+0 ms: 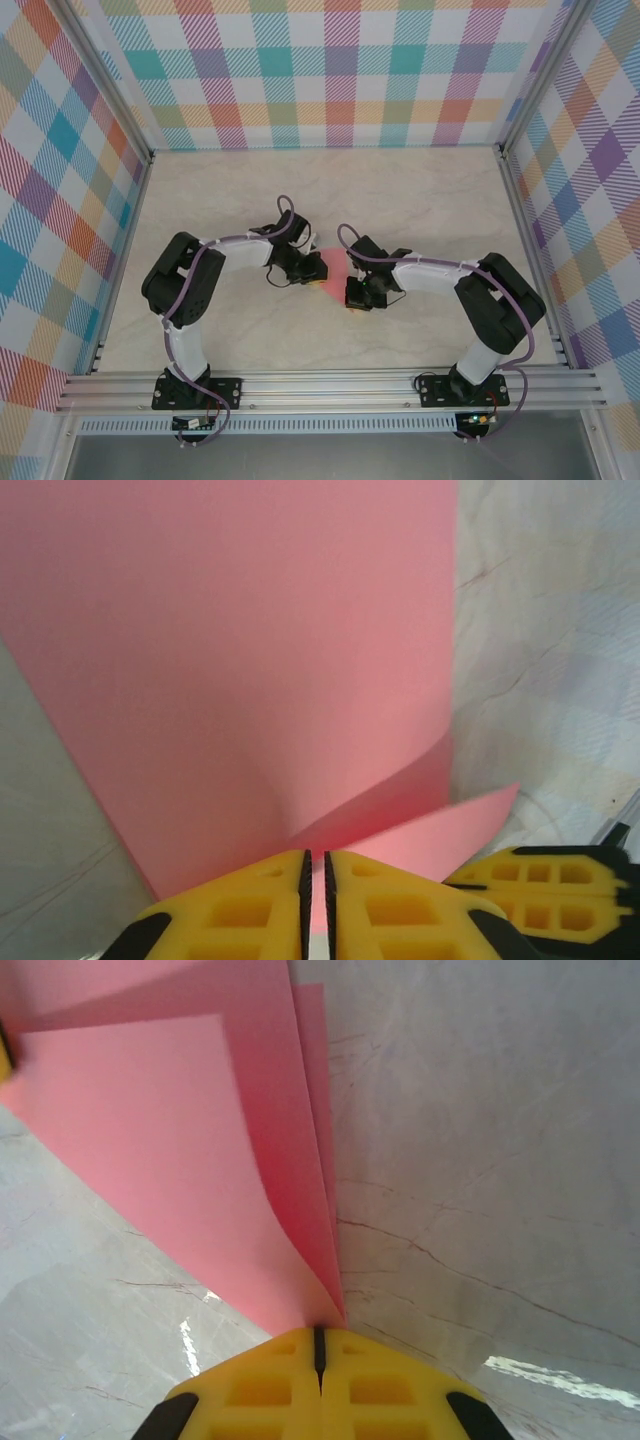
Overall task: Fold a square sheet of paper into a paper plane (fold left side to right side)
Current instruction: Third fold the triangle at the center of the table.
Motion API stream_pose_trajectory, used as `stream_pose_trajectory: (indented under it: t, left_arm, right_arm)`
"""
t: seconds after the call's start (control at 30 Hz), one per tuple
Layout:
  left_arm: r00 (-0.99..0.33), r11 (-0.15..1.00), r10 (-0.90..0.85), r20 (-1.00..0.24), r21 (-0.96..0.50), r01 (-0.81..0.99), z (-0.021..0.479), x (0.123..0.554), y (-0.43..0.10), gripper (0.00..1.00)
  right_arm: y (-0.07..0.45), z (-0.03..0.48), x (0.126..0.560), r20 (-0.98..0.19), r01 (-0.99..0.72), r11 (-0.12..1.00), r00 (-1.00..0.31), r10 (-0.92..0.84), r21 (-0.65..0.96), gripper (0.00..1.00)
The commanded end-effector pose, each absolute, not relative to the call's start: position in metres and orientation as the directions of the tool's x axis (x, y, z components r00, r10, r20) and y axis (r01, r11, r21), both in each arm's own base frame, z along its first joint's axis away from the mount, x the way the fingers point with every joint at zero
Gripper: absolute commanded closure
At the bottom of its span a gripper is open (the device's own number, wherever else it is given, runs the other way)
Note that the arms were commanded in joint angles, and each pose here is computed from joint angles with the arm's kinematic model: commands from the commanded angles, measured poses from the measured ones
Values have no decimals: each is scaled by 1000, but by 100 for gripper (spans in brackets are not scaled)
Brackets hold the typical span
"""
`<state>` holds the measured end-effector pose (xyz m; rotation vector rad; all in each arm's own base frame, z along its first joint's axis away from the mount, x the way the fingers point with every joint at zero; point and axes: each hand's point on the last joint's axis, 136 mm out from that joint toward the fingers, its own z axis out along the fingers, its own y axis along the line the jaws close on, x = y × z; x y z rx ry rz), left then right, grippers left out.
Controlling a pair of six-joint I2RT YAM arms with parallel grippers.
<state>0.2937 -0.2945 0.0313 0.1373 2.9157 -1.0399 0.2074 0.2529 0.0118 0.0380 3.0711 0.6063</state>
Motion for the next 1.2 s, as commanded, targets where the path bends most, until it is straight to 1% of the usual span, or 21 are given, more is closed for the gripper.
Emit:
stream_pose_trajectory:
  t: [0.0, 0.07, 0.13, 0.23, 0.33, 0.53, 0.67, 0.77, 0.93, 1.17]
  left_arm:
    - [-988, 773, 86, -131, -617, 149, 60, 306, -298, 82]
    - [-985, 774, 78, -155, -613, 158, 72, 313, -297, 76]
    - [-981, 777, 69, -184, -607, 168, 84, 318, -293, 73]
    - [-972, 780, 44, -231, -600, 178, 104, 321, -283, 66]
    - [-963, 778, 26, -268, -600, 187, 117, 315, -275, 62]
    - [-957, 746, 36, -289, -629, 219, 119, 284, -273, 62]
    - [-950, 700, 41, -308, -670, 248, 115, 267, -282, 67]
    - [-951, 685, 54, -303, -682, 256, 106, 257, -289, 70]
    - [-957, 672, 71, -280, -696, 253, 89, 253, -307, 76]
    - [-961, 680, 121, -247, -685, 262, 67, 251, -332, 80]
  right_arm:
    - [217, -25, 176, 97, 50, 978, -995, 31, 201, 99]
    - [218, -25, 177, 96, 49, 979, -995, 31, 198, 99]
    - [217, -27, 176, 101, 49, 980, -994, 30, 192, 99]
    - [219, -29, 177, 105, 40, 982, -994, 21, 183, 99]
    - [220, -30, 178, 104, 35, 984, -994, 17, 176, 99]
    - [221, -31, 178, 108, 30, 985, -994, 11, 167, 99]
    - [219, -33, 177, 112, 28, 987, -994, 10, 155, 99]
    - [218, -33, 177, 112, 26, 988, -994, 9, 152, 99]
    - [217, -33, 177, 113, 19, 990, -994, 3, 142, 99]
    - [216, -33, 176, 115, 13, 991, -993, -2, 133, 99]
